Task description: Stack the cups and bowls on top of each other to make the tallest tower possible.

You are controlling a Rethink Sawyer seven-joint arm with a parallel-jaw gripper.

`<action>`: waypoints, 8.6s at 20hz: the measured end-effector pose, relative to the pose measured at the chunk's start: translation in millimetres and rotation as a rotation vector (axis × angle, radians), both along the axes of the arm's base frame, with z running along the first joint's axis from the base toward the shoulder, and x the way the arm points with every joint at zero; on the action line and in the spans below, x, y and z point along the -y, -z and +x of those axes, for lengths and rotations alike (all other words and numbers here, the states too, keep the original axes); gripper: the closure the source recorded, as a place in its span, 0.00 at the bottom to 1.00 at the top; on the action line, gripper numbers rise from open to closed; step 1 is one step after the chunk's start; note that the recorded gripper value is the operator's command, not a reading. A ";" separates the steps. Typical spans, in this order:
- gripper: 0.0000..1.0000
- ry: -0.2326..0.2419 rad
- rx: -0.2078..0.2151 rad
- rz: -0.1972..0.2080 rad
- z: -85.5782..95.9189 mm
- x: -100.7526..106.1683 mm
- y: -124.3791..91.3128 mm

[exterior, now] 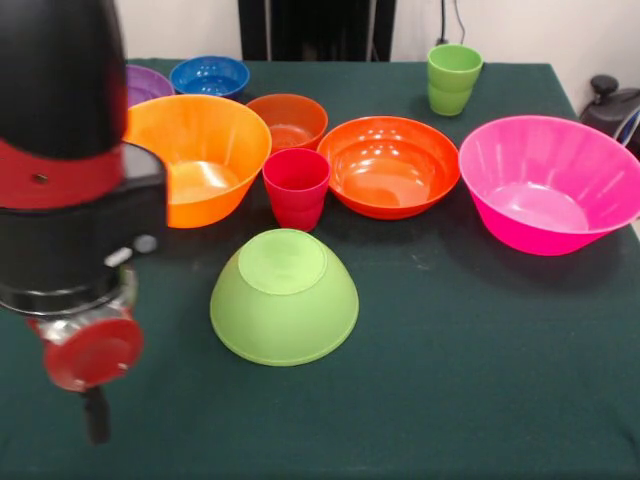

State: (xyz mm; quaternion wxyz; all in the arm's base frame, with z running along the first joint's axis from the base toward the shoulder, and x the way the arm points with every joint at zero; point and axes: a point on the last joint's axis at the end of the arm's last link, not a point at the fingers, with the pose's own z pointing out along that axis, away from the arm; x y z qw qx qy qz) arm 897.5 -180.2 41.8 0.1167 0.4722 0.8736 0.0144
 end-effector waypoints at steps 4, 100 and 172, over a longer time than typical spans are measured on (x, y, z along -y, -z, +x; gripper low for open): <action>0.00 0.036 -0.010 0.037 2.8 -24.1 8.5; 0.00 0.361 -0.183 0.100 -29.6 -474.0 -73.1; 0.00 0.739 0.033 -0.087 -143.4 -225.6 -124.2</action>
